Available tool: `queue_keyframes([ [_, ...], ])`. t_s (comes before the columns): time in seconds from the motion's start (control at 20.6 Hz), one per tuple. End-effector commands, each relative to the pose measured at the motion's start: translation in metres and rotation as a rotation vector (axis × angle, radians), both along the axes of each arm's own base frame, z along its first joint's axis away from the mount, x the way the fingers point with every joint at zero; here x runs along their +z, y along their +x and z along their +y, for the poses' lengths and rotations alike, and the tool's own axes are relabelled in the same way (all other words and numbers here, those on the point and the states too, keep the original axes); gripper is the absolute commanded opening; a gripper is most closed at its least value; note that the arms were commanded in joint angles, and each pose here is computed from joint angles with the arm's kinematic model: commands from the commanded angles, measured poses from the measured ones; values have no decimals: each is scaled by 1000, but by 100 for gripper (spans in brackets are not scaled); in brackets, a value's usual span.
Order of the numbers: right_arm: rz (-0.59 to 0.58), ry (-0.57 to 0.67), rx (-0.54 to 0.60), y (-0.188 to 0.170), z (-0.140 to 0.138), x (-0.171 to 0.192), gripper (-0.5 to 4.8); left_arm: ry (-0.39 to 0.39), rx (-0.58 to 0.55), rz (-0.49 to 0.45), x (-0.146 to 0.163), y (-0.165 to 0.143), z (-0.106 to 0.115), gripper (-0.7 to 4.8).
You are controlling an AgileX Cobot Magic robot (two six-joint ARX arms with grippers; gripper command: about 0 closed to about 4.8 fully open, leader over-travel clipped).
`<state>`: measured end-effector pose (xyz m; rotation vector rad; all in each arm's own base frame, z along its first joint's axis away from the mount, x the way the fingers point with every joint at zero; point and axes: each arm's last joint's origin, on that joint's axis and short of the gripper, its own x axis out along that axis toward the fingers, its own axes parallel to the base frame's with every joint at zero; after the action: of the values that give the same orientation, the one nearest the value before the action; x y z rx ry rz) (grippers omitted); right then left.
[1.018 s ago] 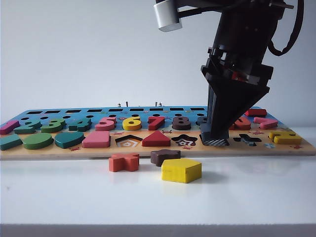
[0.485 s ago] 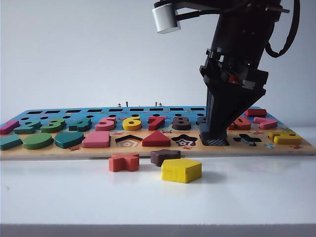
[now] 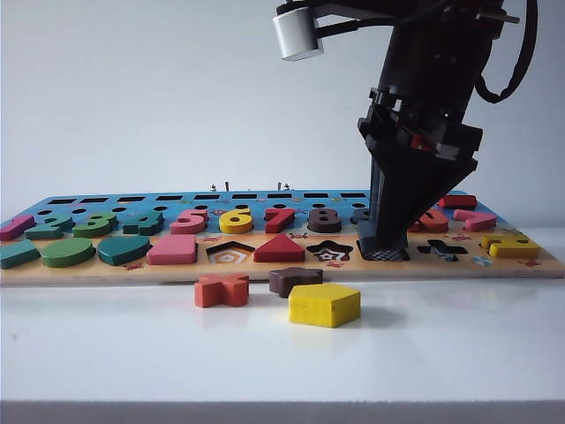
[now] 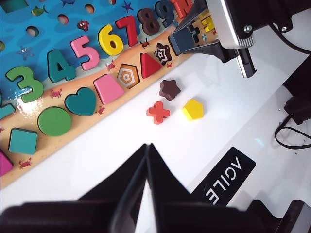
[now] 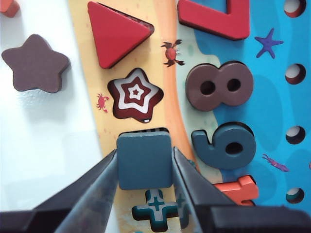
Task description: Insert the cube into the slot.
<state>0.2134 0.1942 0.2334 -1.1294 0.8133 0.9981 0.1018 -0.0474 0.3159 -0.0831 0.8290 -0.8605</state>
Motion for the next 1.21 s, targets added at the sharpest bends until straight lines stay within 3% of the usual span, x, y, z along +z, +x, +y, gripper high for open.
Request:
queue_keyframes([
  [0.05, -7, 0, 5, 0, 0, 1, 89, -10, -8, -22, 3, 1, 0, 17],
  [1.21, -3, -8, 25, -1, 1, 1, 94, -10, -8, -22, 3, 1, 0, 17],
])
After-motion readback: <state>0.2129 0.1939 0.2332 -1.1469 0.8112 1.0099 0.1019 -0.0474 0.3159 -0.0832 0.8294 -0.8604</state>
